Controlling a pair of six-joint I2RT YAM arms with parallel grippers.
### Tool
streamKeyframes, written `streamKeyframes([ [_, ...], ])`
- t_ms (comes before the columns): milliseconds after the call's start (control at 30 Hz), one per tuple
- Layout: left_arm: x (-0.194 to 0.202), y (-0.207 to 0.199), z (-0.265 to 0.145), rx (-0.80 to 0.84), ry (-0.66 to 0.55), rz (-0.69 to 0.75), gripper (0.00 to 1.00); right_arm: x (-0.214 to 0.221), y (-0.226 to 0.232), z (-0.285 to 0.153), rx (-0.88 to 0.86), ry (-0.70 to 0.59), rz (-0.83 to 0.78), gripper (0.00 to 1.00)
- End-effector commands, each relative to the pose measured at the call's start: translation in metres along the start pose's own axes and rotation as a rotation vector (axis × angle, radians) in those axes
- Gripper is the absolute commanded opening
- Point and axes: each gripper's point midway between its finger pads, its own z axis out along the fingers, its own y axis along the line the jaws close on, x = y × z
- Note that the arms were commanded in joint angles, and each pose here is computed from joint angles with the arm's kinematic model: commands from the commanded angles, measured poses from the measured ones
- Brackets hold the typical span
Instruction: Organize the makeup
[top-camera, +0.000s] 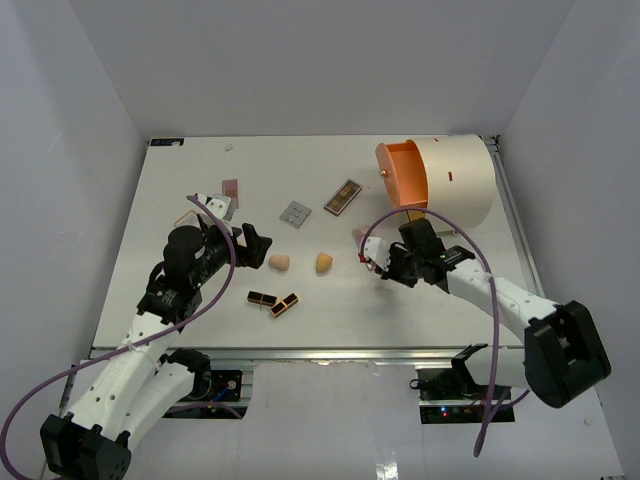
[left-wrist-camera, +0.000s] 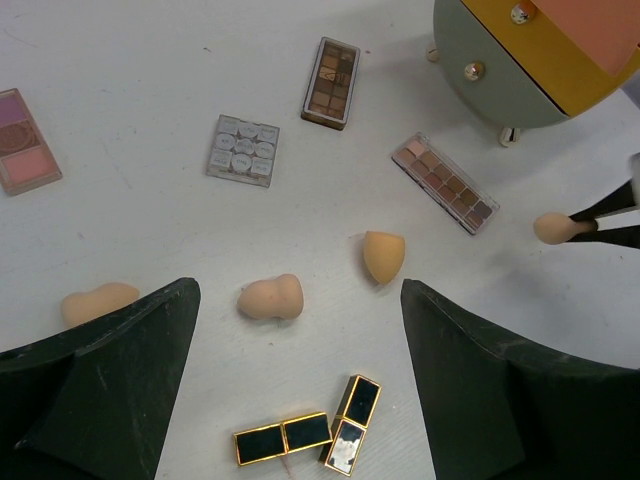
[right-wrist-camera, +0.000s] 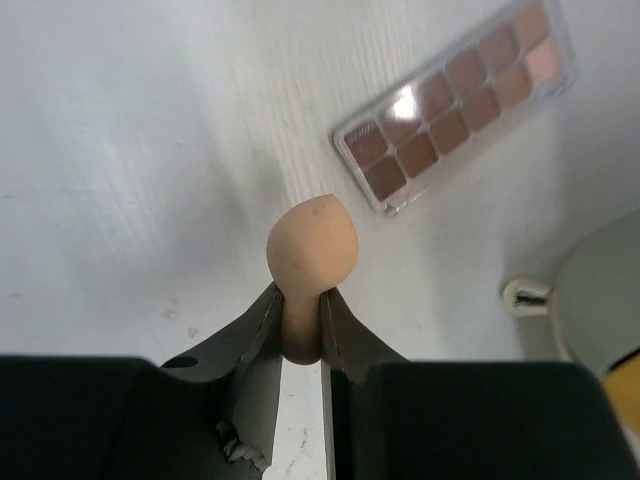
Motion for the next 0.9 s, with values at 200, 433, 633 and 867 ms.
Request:
streamKeyframes([
  [200,0.001,0.001,0.001,0.001,0.004,0.010,0.93,-0.135,-0.011,-0.128,-0.103,-0.394,-0.200,0.21],
  [433,0.001,0.002,0.000,-0.008,0.004,0.012,0.93,-0.188,-0.133,-0.186,0.327,-0.500,-0.006,0.21],
  [633,0.003,0.001,0.002,0.000,0.012,0.011,0.93,-0.174,-0.206,-0.211,0.526,-0.524,0.168,0.21],
  [867,0.006,0.000,0.003,0.010,0.023,0.010,0.93,-0.149,-0.244,-0.176,0.608,-0.447,0.277,0.23],
])
